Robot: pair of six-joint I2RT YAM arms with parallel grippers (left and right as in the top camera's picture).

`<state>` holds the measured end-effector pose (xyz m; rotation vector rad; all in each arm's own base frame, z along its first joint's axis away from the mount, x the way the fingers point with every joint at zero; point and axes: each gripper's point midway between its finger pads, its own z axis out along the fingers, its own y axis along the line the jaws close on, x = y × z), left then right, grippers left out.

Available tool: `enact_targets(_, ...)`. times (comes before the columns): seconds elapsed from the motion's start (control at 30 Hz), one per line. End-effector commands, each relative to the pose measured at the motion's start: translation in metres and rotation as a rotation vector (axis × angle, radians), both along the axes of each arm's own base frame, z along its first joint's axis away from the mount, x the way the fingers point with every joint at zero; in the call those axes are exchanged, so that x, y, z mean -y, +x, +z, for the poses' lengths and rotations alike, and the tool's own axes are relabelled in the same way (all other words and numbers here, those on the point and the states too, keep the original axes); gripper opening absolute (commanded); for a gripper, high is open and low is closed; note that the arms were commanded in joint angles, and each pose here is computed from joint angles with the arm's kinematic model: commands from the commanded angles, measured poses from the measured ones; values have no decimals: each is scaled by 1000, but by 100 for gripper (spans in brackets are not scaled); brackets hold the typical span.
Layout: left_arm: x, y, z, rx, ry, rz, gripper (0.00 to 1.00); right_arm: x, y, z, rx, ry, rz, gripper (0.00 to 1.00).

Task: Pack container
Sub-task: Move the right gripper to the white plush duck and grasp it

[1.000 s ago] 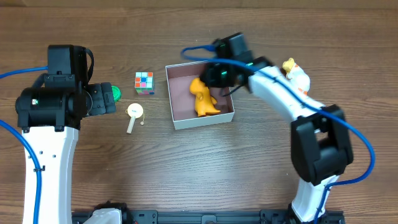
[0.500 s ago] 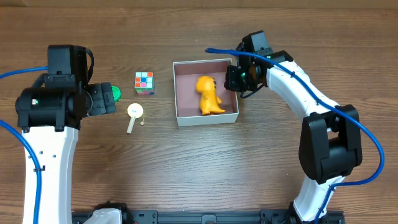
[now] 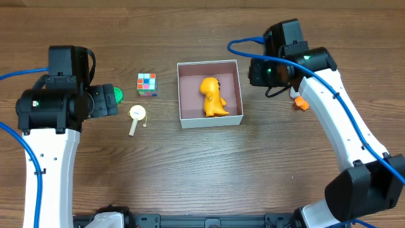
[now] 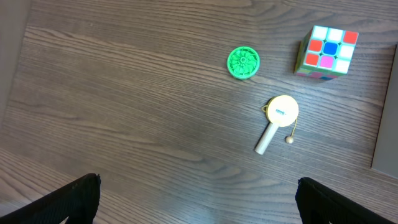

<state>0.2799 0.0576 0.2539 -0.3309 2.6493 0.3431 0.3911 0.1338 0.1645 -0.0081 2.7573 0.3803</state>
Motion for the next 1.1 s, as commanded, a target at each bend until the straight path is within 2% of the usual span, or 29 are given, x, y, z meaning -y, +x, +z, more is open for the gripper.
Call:
enact_targets(0.0,-4,1,1,2,10,17,100,19,-7,-42,-101,-87,-79,20)
enact_targets(0.17,-4,1,1,2,10,17,100,20,-27,-83,-217,-87,-114,19)
enact_targets(0.2,-4,1,1,2,10,17,100,19,-31,-86,-230,-78,-110,17)
enact_targets(0.33,-4,1,1,2,10,17,100,-2,-44,-88,-284,8,-61,14)
enact_targets(0.53,-4,1,1,2,10,17,100,-44,-56,-86,-265,21,55,15)
enact_targets(0.7,-4,1,1,2,10,17,100,-48,-51,-86,-234,5,29,14)
enact_targets(0.87,-4,1,1,2,10,17,100,-8,-24,-63,-137,-155,-71,15)
enact_targets(0.97,-4,1,1,2,10,17,100,17,3,-35,-56,-175,-154,34)
enact_targets(1.0,-4,1,1,2,10,17,100,30,12,-29,-33,-178,-186,44)
enact_targets(1.03,-4,1,1,2,10,17,100,45,22,-26,-11,-175,-213,60)
enact_targets(1.07,-4,1,1,2,10,17,100,56,27,-25,0,-176,-219,67)
